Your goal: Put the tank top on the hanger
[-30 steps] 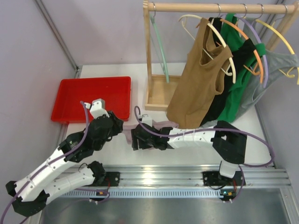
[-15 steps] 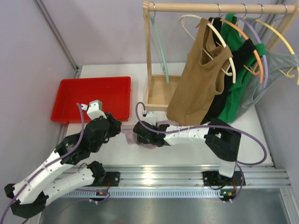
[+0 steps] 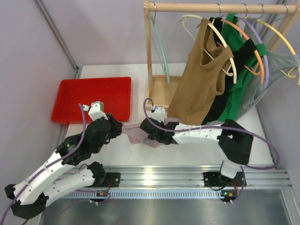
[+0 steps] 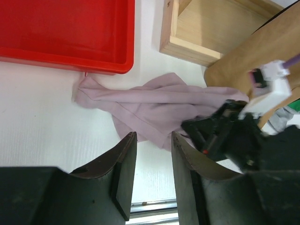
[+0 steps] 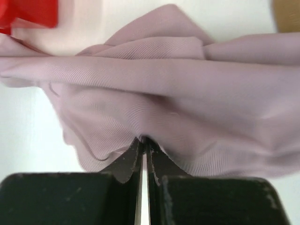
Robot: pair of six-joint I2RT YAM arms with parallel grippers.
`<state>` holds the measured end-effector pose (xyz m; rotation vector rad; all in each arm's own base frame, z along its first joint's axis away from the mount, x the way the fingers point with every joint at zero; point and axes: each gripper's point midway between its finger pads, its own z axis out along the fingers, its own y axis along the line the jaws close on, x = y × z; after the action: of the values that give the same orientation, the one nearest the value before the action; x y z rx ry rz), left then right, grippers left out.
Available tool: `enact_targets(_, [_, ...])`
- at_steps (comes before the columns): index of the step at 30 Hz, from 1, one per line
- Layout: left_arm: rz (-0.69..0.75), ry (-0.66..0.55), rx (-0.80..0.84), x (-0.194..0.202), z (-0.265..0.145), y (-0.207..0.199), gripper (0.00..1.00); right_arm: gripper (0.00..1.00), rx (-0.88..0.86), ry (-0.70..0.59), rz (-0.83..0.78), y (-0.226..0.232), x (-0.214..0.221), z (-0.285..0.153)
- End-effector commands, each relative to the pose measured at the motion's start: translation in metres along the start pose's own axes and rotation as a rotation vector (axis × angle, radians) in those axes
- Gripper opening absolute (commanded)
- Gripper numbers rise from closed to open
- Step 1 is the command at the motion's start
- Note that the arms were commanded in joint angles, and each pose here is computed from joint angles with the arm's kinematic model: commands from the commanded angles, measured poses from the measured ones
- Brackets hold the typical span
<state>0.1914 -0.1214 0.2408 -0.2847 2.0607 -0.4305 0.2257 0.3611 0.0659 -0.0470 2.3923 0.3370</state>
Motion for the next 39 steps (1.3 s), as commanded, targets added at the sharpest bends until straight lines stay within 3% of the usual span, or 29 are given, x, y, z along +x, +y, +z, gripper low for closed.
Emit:
enact_targets(1, [-0.008, 0.005, 0.016, 0.004, 0.003, -0.002, 0.4, 0.0, -0.051, -0.13, 0.035, 0.0, -0.047, -0.047])
enact_targets(10, [-0.002, 0.036, 0.034, 0.021, 0.015, -0.006, 0.42, 0.0, -0.104, -0.228, 0.027, -0.014, -0.075, -0.125])
enact_targets(19, [0.009, 0.087, 0.097, 0.046, 0.028, -0.014, 0.46, 0.0, -0.044, -0.308, 0.045, -0.055, -0.097, -0.166])
enact_targets(27, [0.039, 0.135, 0.097, 0.076, 0.052, -0.014, 0.47, 0.0, 0.033, -0.309, 0.049, -0.09, -0.096, -0.174])
enact_targets(35, [0.144, 0.198, 0.043, 0.085, 0.084, -0.013, 0.51, 0.0, 0.105, -0.222, 0.091, -0.15, -0.06, -0.166])
enact_targets(39, [0.15, 0.247, 0.097, 0.088, 0.097, -0.02, 0.51, 0.02, 0.118, -0.196, 0.132, -0.176, -0.048, -0.168])
